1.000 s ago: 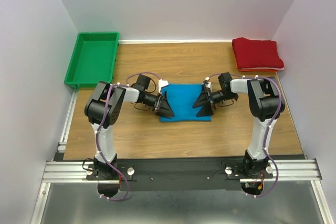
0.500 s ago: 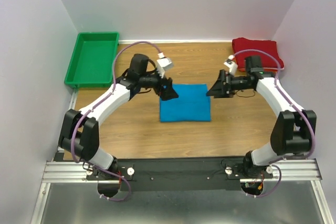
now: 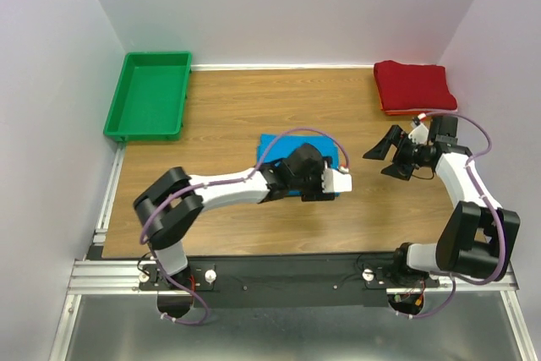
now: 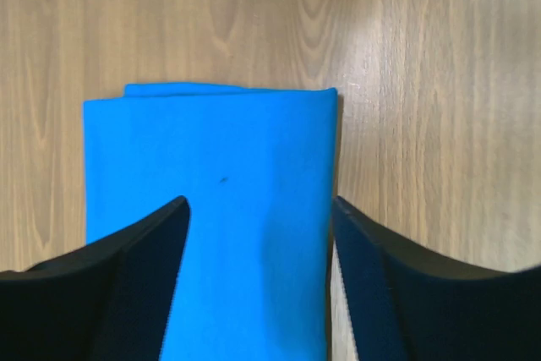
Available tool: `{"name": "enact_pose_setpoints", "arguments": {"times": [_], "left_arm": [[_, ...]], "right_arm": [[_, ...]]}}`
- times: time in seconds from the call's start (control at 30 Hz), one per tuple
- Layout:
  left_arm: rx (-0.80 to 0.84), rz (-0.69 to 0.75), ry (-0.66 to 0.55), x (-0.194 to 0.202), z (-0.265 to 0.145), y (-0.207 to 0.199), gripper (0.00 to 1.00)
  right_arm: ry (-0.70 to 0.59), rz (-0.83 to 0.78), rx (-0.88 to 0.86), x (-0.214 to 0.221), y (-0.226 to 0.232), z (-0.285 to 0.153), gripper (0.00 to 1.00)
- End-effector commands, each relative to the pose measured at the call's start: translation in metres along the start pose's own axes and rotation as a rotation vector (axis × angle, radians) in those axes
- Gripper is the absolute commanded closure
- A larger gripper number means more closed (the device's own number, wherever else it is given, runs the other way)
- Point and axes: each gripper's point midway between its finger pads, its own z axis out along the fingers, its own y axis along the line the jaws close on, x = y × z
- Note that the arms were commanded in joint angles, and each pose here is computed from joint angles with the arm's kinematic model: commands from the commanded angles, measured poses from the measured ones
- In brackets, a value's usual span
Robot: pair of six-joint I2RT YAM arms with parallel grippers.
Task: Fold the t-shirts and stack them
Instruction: Neatly place the folded tshirt to the corner
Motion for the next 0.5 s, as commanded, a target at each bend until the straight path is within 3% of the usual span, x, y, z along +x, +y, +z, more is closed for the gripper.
{"name": "enact_pose_setpoints", "arguments": {"times": [0.0, 0.47], "left_arm": [[-0.108, 0.205, 0.049, 0.005, 0.029, 0.003, 0.31], [0.038, 0.263, 0.087, 0.024, 0.079, -0.035, 0.43]], "right_arm": [[-0.075, 0.105, 0.072, -0.001, -0.014, 0.004, 0.00], [-0.062, 0.374, 0.113, 0.035, -0.038, 0.021, 0.00]]}}
